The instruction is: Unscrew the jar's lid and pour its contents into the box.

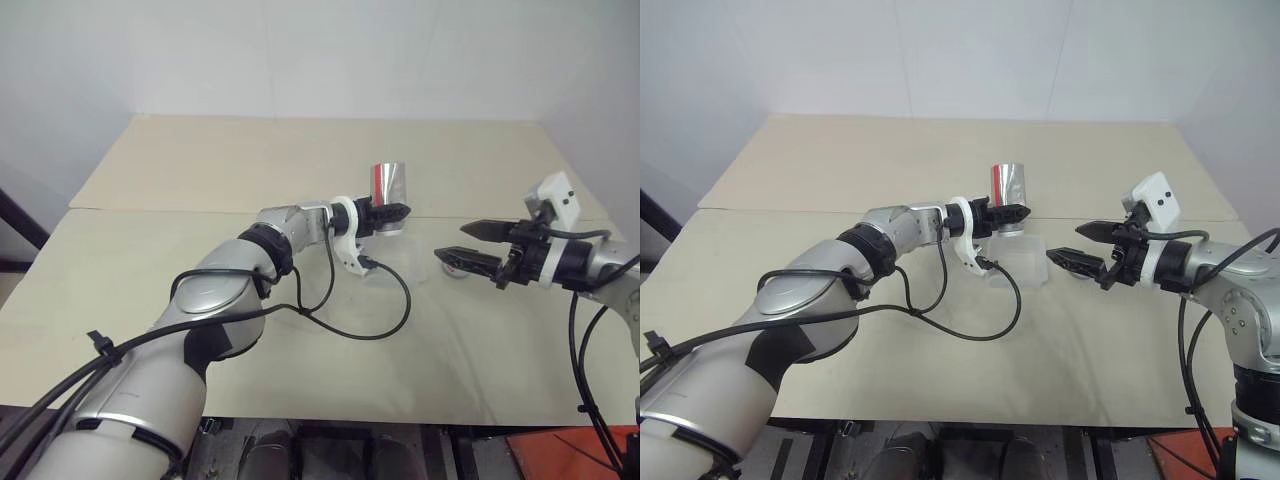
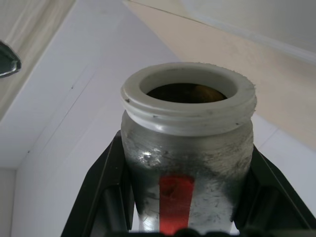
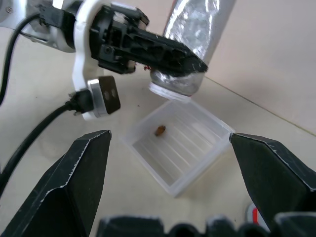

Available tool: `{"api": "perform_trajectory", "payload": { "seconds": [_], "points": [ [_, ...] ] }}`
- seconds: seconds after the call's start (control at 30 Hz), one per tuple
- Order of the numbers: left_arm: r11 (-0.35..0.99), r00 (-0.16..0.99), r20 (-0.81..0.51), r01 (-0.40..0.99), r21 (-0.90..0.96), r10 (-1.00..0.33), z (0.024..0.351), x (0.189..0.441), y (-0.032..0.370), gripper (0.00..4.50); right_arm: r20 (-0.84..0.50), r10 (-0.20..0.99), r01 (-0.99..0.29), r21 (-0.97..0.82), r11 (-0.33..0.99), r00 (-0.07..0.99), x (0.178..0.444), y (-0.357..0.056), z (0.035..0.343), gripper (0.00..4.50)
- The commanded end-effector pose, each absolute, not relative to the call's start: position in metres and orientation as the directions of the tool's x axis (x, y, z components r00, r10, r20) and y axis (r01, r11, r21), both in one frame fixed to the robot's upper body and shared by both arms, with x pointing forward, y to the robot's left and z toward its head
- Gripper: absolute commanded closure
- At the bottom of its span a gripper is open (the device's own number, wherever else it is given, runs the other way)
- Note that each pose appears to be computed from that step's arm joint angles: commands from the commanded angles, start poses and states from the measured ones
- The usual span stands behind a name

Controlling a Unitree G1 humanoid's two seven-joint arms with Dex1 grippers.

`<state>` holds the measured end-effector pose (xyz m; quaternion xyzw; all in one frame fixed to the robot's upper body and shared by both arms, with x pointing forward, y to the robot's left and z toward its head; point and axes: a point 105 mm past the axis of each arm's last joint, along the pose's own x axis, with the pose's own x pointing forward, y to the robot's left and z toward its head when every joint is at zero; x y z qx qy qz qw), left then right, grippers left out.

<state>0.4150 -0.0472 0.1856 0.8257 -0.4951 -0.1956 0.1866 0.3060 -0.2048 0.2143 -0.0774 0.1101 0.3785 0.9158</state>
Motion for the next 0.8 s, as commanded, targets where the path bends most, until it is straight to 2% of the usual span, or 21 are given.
{"api": "perform_trajectory", "payload": {
  "seconds": [0.03,0.17,0.33,0.47,0.53,0.6,0.67,0.8],
  "points": [
    [-0.404,0.42,-0.088,-0.76,0.51,-0.903,0.201,0.415,-0.05,2.44,-0.215,0.684,-0.71,-0.08,0.7,0.697,0.302,-0.204,0.226,0.03],
    [-0.39,0.447,-0.048,-0.718,0.576,-0.893,0.207,0.418,-0.045,2.44,-0.216,0.681,-0.708,-0.081,0.702,0.7,0.303,-0.204,0.226,0.03],
    [-0.277,0.534,0.071,-0.543,0.793,-0.843,0.222,0.428,-0.023,2.44,-0.21,0.69,-0.718,-0.105,0.688,0.693,0.304,-0.203,0.227,0.03],
    [-0.075,0.563,0.147,-0.353,0.933,-0.813,0.233,0.429,-0.006,2.44,-0.215,0.703,-0.734,-0.131,0.667,0.677,0.305,-0.201,0.226,0.03],
    [0.139,0.627,0.177,-0.109,0.984,-0.759,0.237,0.433,0.003,2.44,-0.217,0.708,-0.739,-0.139,0.659,0.672,0.305,-0.201,0.226,0.03],
    [0.356,0.68,0.196,0.103,0.929,-0.706,0.239,0.439,0.015,2.44,-0.218,0.712,-0.744,-0.143,0.653,0.667,0.306,-0.201,0.226,0.03],
    [0.497,0.72,0.176,0.262,0.827,-0.671,0.236,0.444,0.026,2.44,-0.221,0.714,-0.747,-0.144,0.65,0.664,0.306,-0.202,0.226,0.03],
    [0.672,0.755,0.121,0.484,0.56,-0.645,0.226,0.448,0.046,2.44,-0.229,0.717,-0.752,-0.15,0.642,0.658,0.307,-0.203,0.226,0.03]
  ]
}}
